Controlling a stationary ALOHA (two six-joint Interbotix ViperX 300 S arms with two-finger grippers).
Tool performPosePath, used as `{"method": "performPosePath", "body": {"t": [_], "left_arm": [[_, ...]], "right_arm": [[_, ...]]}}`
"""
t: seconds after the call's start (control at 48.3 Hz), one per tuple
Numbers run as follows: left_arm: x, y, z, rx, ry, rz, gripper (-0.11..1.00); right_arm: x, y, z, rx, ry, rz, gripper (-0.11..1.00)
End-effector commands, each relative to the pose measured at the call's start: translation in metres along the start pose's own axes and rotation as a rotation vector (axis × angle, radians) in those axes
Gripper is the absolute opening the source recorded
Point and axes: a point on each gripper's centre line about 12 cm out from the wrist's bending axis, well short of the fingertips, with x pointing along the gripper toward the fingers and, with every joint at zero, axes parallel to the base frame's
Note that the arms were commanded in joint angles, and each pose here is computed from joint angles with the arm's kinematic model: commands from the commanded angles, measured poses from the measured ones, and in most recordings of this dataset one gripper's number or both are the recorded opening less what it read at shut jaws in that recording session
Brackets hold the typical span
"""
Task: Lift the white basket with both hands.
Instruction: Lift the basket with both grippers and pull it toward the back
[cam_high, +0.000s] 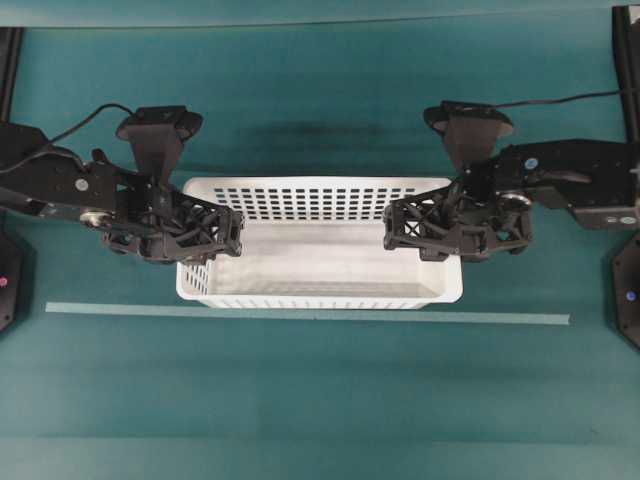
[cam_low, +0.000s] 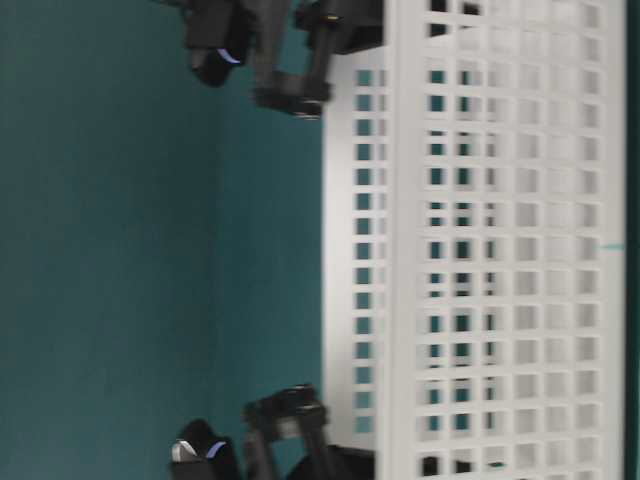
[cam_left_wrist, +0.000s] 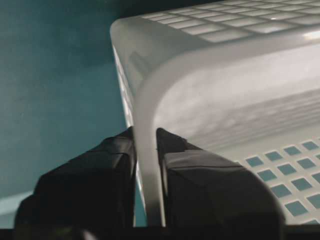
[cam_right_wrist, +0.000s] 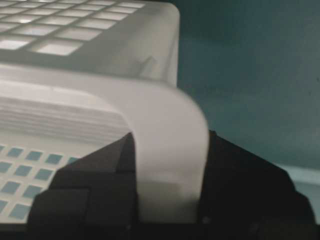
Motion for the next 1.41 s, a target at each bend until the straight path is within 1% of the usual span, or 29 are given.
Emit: {"method": "performPosePath", "body": {"t": [0.0, 0.103, 0.166, 0.269, 0.352, 0.414, 0.642, 0.787, 0.869, 0.952, 1.076, 1.263, 1.304, 1.387], "left_arm": [[-0.026, -0.02, 0.005, 0.013, -0.013, -0.041, 0.08], [-0.055, -0.029, 0.008, 0.012, -0.015, -0.04, 0.06], [-0.071, -0.034, 0.01, 0.009, -0.019, -0.051, 0.05], [-0.097, -0.041, 0.013, 0.008, -0.028, -0.082, 0.05], [-0.117, -0.047, 0.014, 0.008, -0.036, -0.113, 0.05], [-0.131, -0.049, 0.015, 0.006, -0.04, -0.124, 0.05], [-0.175, -0.069, 0.021, 0.008, -0.059, -0.194, 0.05], [-0.201, -0.079, 0.023, 0.041, -0.067, -0.209, 0.05], [-0.22, -0.087, 0.026, 0.066, -0.078, -0.233, 0.05], [-0.234, -0.094, 0.027, 0.079, -0.084, -0.253, 0.05], [-0.248, -0.099, 0.028, 0.1, -0.087, -0.251, 0.04], [-0.263, -0.103, 0.03, 0.14, -0.087, -0.227, 0.04], [-0.267, -0.103, 0.03, 0.148, -0.087, -0.228, 0.04], [-0.276, -0.106, 0.031, 0.147, -0.092, -0.241, 0.04]], "right_arm": [[-0.023, 0.014, -0.003, -0.024, -0.001, 0.041, 0.2], [-0.049, 0.02, -0.005, -0.033, 0.001, 0.067, 0.2], [-0.061, 0.022, -0.005, -0.036, 0.002, 0.075, 0.2], [-0.084, 0.026, -0.007, -0.045, 0.004, 0.088, 0.2], [-0.099, 0.029, -0.008, -0.05, 0.008, 0.087, 0.2], [-0.11, 0.031, -0.009, -0.059, 0.008, 0.088, 0.2], [-0.164, 0.045, -0.011, -0.076, -0.007, 0.179, 0.2], [-0.187, 0.047, -0.013, -0.085, -0.008, 0.197, 0.2], [-0.196, 0.048, -0.014, -0.09, -0.008, 0.201, 0.2], [-0.207, 0.051, -0.015, -0.098, -0.012, 0.218, 0.2], [-0.228, 0.055, -0.018, -0.121, -0.016, 0.241, 0.2], [-0.26, 0.059, -0.02, -0.157, -0.03, 0.269, 0.2], [-0.266, 0.059, -0.02, -0.162, -0.035, 0.268, 0.2], [-0.276, 0.059, -0.02, -0.169, -0.042, 0.251, 0.2]]}}
